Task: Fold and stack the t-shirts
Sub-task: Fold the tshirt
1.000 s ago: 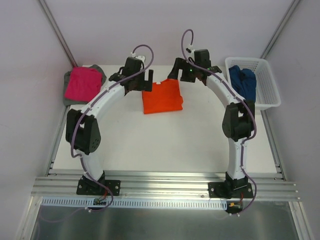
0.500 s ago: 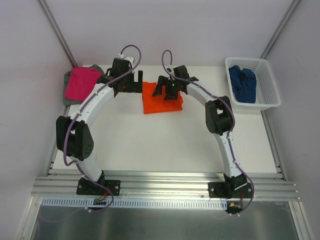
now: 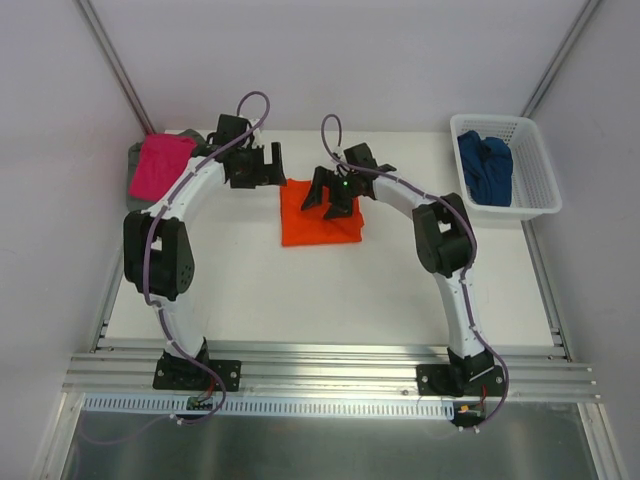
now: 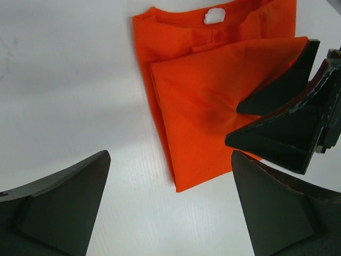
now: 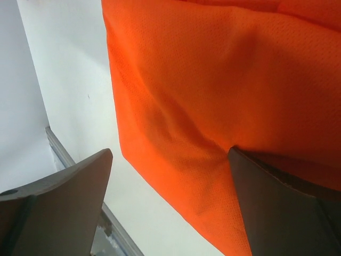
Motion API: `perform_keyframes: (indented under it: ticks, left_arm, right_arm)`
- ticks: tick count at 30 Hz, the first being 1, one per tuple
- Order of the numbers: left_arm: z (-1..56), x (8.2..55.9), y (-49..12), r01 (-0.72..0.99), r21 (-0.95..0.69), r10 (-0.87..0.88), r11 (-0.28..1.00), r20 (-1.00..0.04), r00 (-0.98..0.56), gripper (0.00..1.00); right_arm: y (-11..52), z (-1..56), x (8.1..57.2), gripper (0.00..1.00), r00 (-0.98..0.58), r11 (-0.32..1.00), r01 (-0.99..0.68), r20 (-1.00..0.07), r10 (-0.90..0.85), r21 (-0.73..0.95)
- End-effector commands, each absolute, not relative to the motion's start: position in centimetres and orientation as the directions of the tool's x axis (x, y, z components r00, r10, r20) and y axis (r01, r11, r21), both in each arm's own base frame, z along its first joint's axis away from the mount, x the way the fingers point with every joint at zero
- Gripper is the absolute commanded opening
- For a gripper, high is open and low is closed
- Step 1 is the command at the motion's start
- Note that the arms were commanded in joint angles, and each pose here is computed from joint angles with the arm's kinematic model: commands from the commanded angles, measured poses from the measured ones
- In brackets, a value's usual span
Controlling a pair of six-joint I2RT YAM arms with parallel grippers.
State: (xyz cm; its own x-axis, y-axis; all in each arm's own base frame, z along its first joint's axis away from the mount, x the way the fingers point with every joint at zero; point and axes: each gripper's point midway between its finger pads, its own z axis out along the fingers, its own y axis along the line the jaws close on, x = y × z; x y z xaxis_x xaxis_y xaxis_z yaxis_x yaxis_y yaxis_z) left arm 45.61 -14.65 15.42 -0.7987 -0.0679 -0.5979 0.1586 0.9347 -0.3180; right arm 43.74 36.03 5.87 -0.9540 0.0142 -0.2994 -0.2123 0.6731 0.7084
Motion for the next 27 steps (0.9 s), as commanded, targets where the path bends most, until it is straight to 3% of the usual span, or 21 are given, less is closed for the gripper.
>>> perform_keyframes:
  ticks: [1,11,19,27]
  left_arm:
    - [14.8,44.8,-16.2,0.153,-0.408,-0.102,0.900,-0.538,-0.837,0.99]
    - [10.1,43.8,-16.2,0.033,-0.541,-0.186,0.840,-0.344,-0.920,0.98]
    - [7.0,44.6,-16.4,-0.022,-0.567,-0.212,0.824,-0.271,-0.939,0.97]
    - [4.7,46.4,-18.2,-0.055,-0.661,-0.240,0.748,-0.192,-0.952,0.95]
  right_arm:
    - [35.5,7.3,40.8,0.96,-0.972,0.683,-0.176,-0.235,-0.006,0.709]
    - [34.7,12.2,41.6,0.96,-0.936,0.682,-0.255,-0.351,0.002,0.685]
    - [32.9,18.0,43.8,0.96,-0.881,0.673,-0.303,-0.467,0.071,0.675]
    - [32.3,19.7,44.1,0.96,-0.862,0.675,-0.313,-0.499,0.094,0.668]
